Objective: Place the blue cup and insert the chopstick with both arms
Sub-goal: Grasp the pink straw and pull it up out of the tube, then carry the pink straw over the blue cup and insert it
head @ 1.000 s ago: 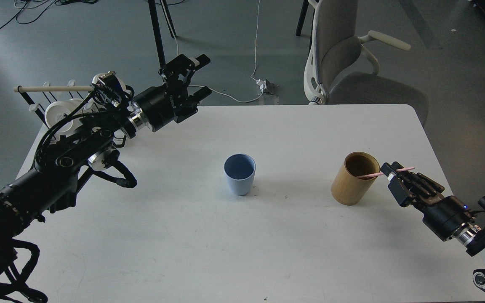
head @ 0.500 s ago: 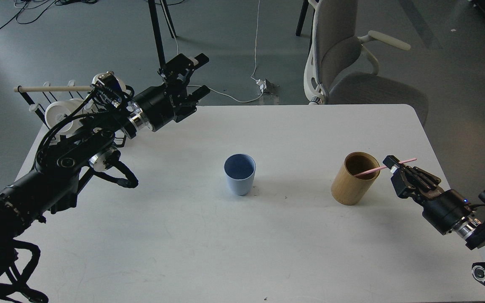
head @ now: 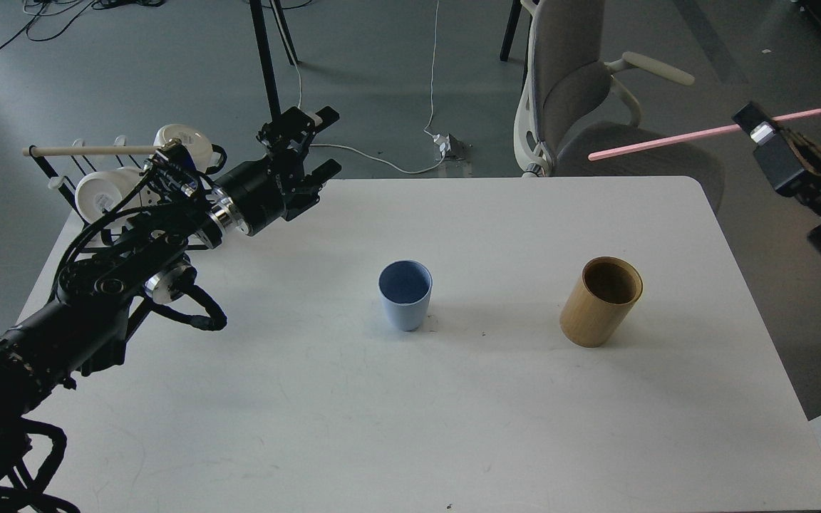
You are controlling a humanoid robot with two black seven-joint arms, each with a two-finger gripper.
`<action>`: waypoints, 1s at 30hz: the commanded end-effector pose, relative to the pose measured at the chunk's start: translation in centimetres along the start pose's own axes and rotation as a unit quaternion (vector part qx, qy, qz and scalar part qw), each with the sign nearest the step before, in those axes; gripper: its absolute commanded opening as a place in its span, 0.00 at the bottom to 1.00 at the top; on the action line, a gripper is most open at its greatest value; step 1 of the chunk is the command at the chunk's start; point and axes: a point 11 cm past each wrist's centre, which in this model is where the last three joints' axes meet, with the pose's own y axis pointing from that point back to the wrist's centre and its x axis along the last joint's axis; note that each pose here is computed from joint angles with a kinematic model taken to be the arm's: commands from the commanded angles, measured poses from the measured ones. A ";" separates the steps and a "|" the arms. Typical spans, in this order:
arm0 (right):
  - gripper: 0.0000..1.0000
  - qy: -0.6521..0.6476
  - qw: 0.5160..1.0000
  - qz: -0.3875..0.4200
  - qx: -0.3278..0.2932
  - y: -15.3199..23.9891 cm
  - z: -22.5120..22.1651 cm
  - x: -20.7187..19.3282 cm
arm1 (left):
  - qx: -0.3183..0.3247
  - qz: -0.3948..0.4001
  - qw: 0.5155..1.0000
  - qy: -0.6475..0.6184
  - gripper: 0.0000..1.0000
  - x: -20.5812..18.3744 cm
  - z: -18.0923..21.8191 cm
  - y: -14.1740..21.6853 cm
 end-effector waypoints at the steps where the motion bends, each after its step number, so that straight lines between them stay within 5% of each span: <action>1: 0.00 -0.061 0.997 0.015 0.047 -3.3 -2.5 -3.3 | 0.010 0.003 1.000 0.008 0.99 -0.2 -1.2 0.7; 11: 0.00 -0.049 0.981 -0.153 0.106 -5.6 -4.8 -14.3 | 0.018 0.021 1.000 0.003 0.99 0.3 -1.9 1.2; 30: 0.00 0.007 0.977 -0.180 0.111 -4.6 -3.4 -13.9 | 0.024 0.027 0.999 0.005 0.99 0.5 -2.4 1.5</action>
